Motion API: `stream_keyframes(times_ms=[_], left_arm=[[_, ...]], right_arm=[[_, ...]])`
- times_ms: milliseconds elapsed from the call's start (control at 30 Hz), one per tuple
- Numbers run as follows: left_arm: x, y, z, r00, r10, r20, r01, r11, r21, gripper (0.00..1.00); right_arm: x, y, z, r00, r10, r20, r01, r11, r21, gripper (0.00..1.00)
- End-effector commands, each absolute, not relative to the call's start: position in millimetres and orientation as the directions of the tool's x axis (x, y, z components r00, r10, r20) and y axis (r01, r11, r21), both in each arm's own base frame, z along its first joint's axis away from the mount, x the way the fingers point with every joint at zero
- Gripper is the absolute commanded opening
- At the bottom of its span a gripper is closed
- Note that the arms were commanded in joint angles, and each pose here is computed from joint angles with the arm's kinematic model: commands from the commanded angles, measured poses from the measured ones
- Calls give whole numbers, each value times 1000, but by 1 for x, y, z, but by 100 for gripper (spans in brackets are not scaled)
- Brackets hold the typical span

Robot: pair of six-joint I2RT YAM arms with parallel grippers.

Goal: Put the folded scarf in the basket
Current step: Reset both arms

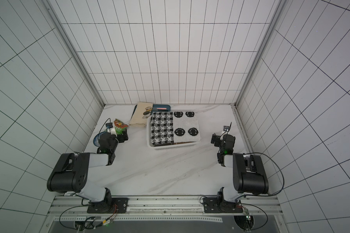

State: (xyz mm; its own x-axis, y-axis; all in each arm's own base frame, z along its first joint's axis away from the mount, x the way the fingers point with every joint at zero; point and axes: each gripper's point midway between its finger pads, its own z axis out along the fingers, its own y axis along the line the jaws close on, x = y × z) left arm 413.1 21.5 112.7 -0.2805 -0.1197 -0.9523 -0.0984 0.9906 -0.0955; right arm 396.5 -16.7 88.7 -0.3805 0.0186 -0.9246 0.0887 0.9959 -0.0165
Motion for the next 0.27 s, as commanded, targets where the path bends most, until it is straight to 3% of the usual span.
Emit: stream_keyframes(times_ms=[0,233], left_arm=[[414,22,113,-281,-125,-951,-101,990,-100,97],[414,22,114,-281,-126,-952,-102,990,-101,98]], right_arm=[[402,-22,93,-372,35,-928,111,994,-7,99],[402,-20,93,-374,33,-927,104,995,-6,99]])
